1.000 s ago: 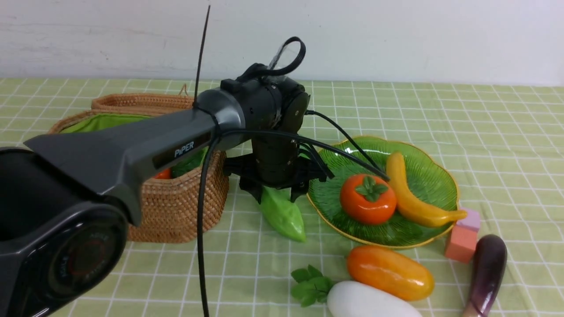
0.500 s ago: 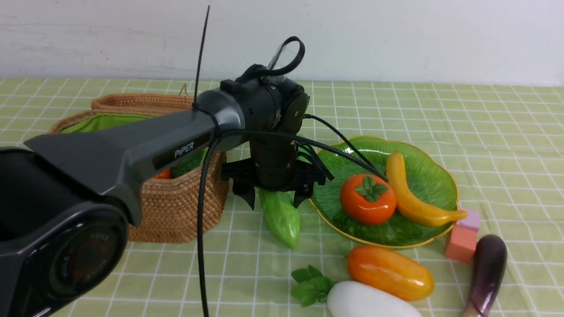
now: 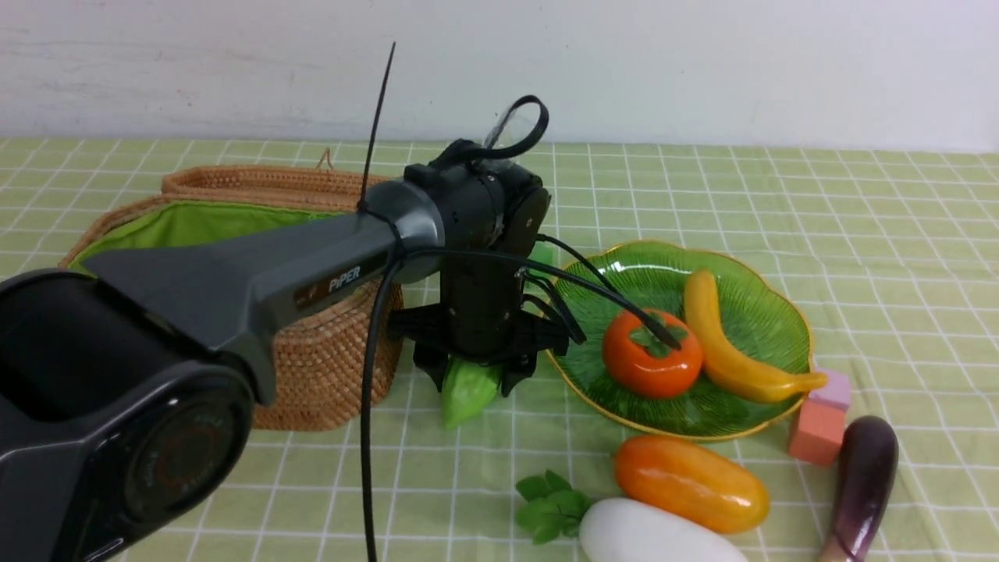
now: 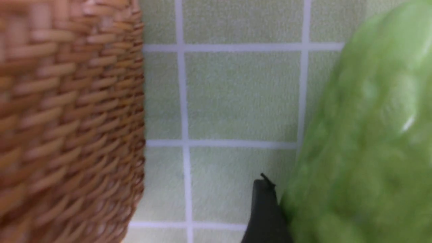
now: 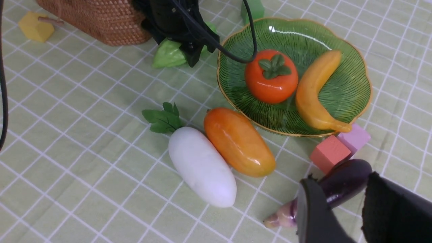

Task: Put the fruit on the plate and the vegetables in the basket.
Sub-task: Take a chayote with your left arm and place it on the basket on the left.

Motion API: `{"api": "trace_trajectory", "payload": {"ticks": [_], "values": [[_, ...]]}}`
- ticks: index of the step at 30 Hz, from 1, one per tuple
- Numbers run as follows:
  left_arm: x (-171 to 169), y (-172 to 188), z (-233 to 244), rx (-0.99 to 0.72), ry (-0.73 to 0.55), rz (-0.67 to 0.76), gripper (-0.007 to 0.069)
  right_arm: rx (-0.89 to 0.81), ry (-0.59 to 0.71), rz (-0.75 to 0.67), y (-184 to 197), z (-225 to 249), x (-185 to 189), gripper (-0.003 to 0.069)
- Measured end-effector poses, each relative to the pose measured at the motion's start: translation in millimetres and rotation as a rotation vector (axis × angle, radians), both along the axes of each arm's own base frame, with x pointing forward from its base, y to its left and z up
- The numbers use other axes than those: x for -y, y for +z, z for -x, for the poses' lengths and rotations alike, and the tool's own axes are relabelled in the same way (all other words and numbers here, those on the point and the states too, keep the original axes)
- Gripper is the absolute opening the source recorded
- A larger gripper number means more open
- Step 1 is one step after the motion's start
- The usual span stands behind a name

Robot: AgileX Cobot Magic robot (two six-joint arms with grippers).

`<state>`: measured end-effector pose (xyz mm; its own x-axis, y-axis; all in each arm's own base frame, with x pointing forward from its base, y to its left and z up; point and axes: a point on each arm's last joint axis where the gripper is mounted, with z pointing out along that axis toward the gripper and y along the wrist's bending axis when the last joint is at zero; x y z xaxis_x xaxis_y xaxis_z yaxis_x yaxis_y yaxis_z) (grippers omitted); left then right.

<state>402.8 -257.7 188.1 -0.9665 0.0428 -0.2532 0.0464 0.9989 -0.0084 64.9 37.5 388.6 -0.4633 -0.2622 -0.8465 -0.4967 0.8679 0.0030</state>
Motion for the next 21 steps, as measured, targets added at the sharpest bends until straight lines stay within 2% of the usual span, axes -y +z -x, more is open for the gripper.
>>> {"api": "trace_trajectory", "payload": {"ticks": [3,6,14,18,21], "values": [[0,26,1,0.013,-0.034,0.008,0.0459,0.003,0.0,-0.001,0,0,0,0.0232],[4,74,7,0.088,-0.112,0.036,0.0459,0.008,0.0,-0.003,1,0,0,0.0232],[20,188,66,0.339,-0.463,0.084,0.0459,0.015,0.0,-0.007,1,-1,0,0.0232],[2,236,96,0.457,-0.575,0.085,0.0459,0.024,-0.001,-0.011,2,-1,0,0.0232],[-23,255,107,0.506,-0.598,0.039,0.0459,0.024,-0.001,-0.011,2,-1,0,0.0232]]}}
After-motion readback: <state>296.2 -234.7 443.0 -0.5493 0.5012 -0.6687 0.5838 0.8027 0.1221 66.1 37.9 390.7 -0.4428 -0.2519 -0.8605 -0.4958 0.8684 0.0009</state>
